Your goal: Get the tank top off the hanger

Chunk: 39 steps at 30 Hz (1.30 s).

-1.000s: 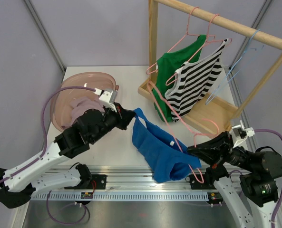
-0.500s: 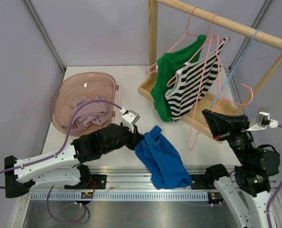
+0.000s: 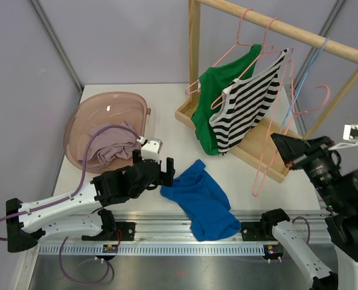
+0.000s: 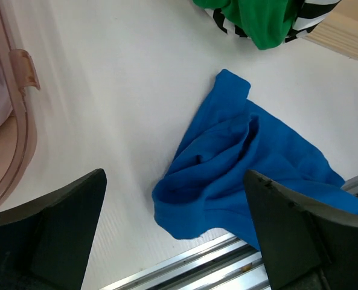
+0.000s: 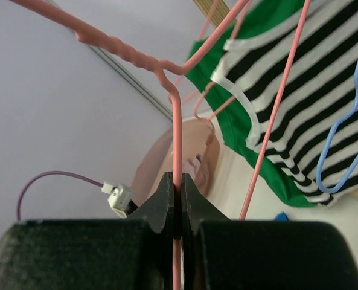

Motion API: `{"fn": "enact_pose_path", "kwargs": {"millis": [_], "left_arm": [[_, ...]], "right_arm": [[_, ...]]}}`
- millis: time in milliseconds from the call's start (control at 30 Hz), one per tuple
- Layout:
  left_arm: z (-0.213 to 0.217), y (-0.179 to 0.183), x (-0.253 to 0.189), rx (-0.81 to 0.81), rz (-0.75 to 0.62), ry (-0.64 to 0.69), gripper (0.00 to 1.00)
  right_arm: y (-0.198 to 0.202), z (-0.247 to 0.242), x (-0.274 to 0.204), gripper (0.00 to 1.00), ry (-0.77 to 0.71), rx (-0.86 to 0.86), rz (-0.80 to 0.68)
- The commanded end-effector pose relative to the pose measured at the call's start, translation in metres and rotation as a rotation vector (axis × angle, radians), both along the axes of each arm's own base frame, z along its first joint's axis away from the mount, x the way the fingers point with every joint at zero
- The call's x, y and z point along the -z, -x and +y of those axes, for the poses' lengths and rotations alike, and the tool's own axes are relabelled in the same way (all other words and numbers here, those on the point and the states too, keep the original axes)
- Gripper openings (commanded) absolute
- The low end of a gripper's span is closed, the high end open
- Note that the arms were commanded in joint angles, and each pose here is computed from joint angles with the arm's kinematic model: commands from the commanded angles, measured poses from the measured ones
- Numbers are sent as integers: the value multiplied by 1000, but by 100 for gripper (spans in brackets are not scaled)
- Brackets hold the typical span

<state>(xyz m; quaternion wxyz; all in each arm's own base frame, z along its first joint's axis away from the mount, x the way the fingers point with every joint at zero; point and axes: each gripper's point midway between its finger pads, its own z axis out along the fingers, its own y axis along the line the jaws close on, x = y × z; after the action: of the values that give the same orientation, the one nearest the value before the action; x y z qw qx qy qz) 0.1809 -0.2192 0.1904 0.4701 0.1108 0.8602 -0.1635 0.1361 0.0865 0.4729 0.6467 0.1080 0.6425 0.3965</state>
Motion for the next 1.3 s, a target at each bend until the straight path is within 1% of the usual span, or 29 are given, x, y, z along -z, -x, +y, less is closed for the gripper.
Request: {"fn": "enact_pose_path", "kwargs": {"millis": [0,100,233,267,433,467,567,667,867,933,1000,1067,1133,1267], "left_arm": [[10,-8,-22,-62,-47,18,99],[13,-5,-24,-53,-44,13,99],[16,-2,-23,-38,-39,15,99],[17,-1,-21,-34,-40,9,99],[18,1,-19,-22,-39,1,99],[19,1,-18,-22,-38,-2,99],[19,1,-17,-20,-36,-1,99],[19,4,-15,-6,-31,0,99],[17,6,-11,12,-26,6,99],[15,8,-10,26,-19,11,99],[13,8,-11,34,-16,15,99],[13,9,-12,41,-17,18,99],[14,10,-10,40,-16,13,99],[18,10,-12,34,-26,17,99]], "right_arm": [[-27,14,21,0,3,-29,122],[-51,5,16,0,-11,56,131],[-81,11,4,0,13,72,140],[-93,15,1,0,14,72,148],[-128,22,-9,0,8,87,165],[-140,20,-7,0,13,122,178],[-152,12,-21,0,11,182,163],[-159,6,-35,0,24,219,137],[-170,-7,-52,0,68,298,132],[-174,-6,-54,0,80,287,127],[-183,-11,-50,0,98,293,161],[-188,-13,-46,0,76,274,187],[-186,-7,-43,0,61,224,189],[-180,-12,-28,0,39,250,201]]}}
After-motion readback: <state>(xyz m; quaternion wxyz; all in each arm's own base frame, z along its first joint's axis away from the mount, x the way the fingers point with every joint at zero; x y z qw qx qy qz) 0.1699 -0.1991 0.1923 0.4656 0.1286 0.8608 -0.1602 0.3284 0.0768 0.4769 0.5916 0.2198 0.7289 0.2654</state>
